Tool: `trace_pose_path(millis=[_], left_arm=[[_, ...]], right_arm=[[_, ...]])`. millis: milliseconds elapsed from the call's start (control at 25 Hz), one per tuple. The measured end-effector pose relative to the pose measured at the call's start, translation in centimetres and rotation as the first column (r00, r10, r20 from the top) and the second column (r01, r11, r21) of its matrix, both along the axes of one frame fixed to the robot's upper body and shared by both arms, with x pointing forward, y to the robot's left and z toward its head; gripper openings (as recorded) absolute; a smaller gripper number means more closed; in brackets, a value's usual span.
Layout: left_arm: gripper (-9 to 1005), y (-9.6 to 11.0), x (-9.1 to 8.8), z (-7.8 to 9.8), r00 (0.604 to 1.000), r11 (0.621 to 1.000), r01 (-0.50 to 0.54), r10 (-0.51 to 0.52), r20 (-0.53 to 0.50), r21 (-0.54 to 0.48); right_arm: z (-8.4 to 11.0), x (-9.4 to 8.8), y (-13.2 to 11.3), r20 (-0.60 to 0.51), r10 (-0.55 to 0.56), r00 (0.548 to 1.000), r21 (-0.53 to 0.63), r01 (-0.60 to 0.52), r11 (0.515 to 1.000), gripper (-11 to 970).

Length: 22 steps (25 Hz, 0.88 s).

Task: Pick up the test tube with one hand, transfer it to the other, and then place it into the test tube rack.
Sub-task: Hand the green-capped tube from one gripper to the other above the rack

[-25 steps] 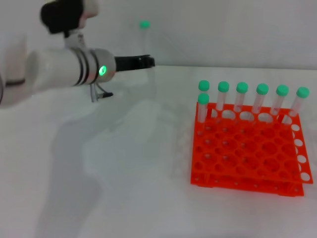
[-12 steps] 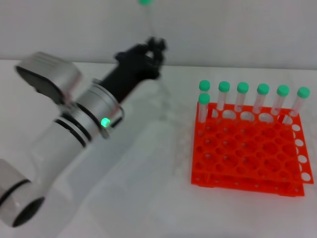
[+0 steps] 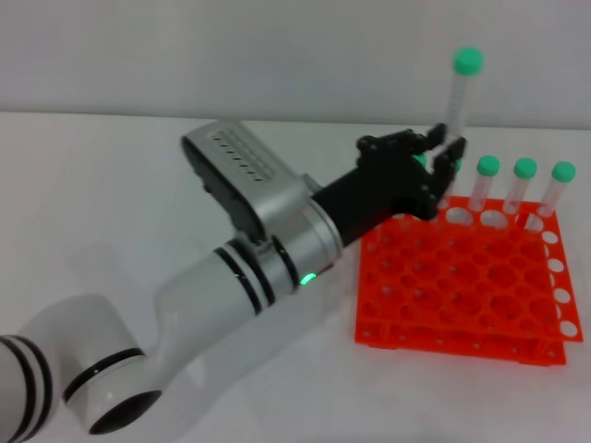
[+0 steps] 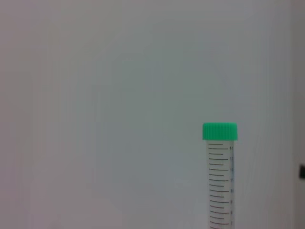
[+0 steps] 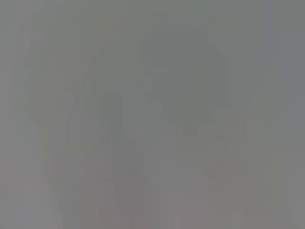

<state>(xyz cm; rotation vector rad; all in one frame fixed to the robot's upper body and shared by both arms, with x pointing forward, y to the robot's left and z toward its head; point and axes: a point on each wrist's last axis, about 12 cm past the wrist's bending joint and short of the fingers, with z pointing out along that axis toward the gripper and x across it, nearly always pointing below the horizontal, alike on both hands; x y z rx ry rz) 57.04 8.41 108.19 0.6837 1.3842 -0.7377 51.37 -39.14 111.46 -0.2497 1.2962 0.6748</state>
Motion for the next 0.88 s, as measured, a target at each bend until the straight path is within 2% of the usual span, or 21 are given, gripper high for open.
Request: trace_pose_path(millis=[160,400,880], left_arm=[[247,-1.8,-0.5,0.2,0.997,0.996,0.077,-0.078,0.008,0.047],[254,-3.2,-0.8,0.6,0.989,0.985,0.137,-0.142,0.04,0.104],[269,-3.3,-0.9,0.5,0.988,0.983,0.137,-0.144,0.049,0.119]], right_arm=[[1.5,0.4,1.6,-0.01,0.224,0.975,-0.103,-0.224,0.969,816],[2.0,1.4,4.6,-0.053,0.397,0.916,-0.195,-0.4,0.896,814],[2.2,3.7,7.8,-0.039,0.409,0.912,-0.181,-0.409,0.894,810]])
